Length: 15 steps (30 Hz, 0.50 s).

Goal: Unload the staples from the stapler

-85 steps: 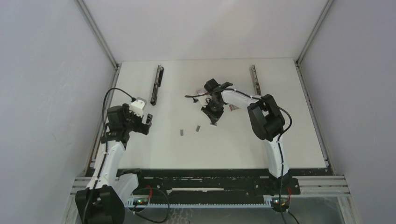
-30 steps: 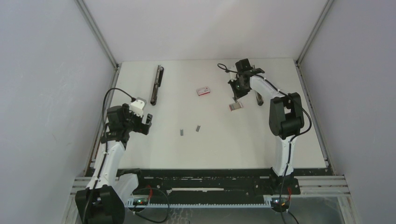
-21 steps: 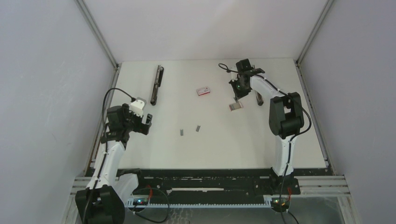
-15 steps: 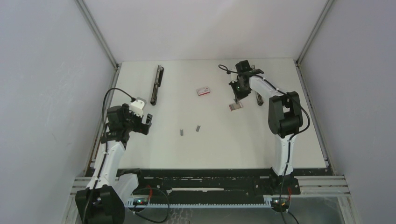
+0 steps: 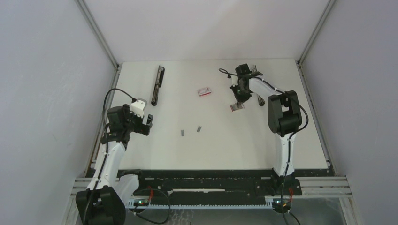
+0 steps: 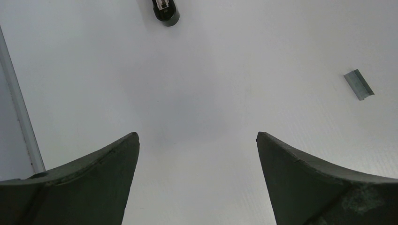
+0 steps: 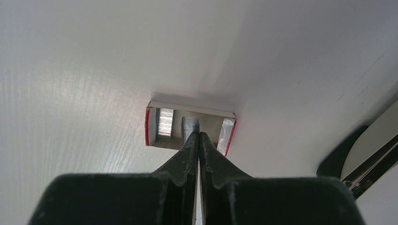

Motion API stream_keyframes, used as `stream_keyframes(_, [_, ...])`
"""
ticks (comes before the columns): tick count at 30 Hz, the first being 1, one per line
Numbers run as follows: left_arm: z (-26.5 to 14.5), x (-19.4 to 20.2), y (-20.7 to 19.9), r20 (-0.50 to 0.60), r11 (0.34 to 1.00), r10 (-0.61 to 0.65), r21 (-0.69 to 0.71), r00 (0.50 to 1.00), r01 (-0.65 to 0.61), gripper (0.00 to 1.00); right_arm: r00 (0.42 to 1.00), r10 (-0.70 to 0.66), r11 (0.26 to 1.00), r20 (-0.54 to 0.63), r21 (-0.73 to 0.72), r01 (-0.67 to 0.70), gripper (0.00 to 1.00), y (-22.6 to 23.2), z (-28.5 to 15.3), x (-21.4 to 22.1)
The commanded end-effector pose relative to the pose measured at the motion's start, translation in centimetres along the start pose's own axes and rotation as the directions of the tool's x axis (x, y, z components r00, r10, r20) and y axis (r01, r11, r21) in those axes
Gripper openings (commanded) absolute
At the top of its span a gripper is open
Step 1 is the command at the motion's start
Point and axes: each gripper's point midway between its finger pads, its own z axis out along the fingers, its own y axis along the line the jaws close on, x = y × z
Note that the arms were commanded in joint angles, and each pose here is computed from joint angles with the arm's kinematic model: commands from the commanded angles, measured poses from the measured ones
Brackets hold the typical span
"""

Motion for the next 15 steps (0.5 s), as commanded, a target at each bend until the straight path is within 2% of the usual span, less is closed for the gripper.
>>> stream_keyframes(1, [-0.14, -0.89, 0.09, 0.038, 1.000, 0.019, 0.008, 0.999, -0.019, 1.00, 1.000, 0.013, 1.000, -0.001, 0.024, -0.013, 0.00, 0.05, 0.57, -0.08])
stream_keyframes(15, [-0.26, -1.01, 0.14, 0.043, 1.000, 0.021, 0.004, 0.999, -0.021, 1.00, 1.000, 0.014, 1.000, -0.016, 0.024, -0.014, 0.00, 0.37, 1.42, 0.15])
